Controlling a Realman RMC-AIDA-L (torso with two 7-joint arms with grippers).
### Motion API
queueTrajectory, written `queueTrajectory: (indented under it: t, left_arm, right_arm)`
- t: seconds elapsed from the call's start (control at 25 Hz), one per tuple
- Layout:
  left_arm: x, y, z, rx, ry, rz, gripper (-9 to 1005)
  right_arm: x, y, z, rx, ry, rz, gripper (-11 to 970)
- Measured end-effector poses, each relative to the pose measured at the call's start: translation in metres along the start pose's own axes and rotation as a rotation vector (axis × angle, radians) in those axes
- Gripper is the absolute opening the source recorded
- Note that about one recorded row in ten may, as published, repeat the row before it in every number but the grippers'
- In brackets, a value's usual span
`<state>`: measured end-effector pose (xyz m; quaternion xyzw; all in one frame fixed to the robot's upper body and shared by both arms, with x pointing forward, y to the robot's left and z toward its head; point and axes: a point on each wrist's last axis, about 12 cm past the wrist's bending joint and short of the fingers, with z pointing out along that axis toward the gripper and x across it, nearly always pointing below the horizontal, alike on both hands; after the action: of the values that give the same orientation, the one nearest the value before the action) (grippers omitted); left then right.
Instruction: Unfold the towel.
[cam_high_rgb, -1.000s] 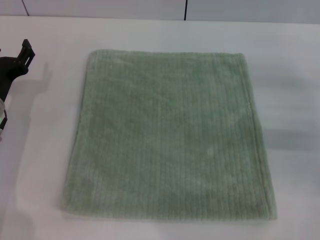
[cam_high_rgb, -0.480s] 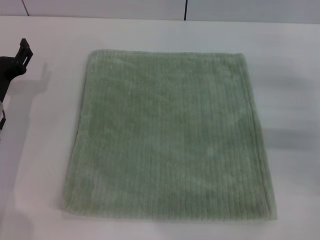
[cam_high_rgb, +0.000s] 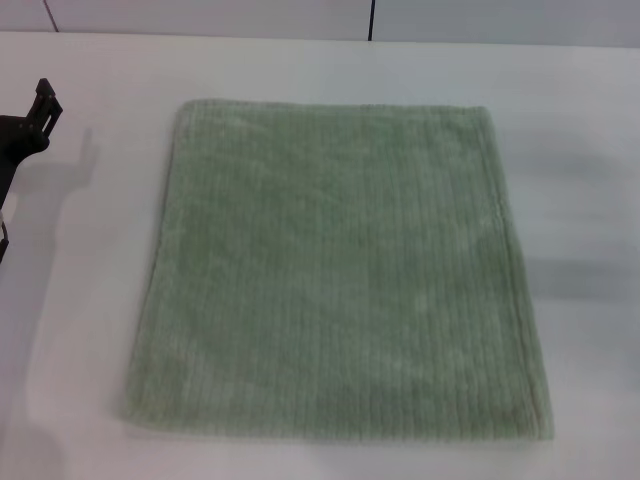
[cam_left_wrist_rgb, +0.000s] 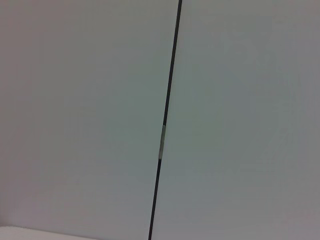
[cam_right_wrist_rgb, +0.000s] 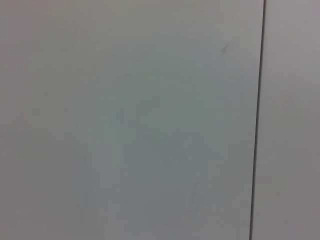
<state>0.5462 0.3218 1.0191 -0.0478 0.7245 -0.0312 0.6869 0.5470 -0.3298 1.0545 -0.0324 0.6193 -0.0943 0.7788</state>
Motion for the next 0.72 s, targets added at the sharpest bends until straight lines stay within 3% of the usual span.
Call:
queueTrajectory:
  t: [0.72]
  left_arm:
    - [-0.0001,-0.0001,0.0002,0.000,0.000,0.000,798]
  right_arm:
    - [0.0002,0.0007,0.0002,-0.002,0.003,0.000,663]
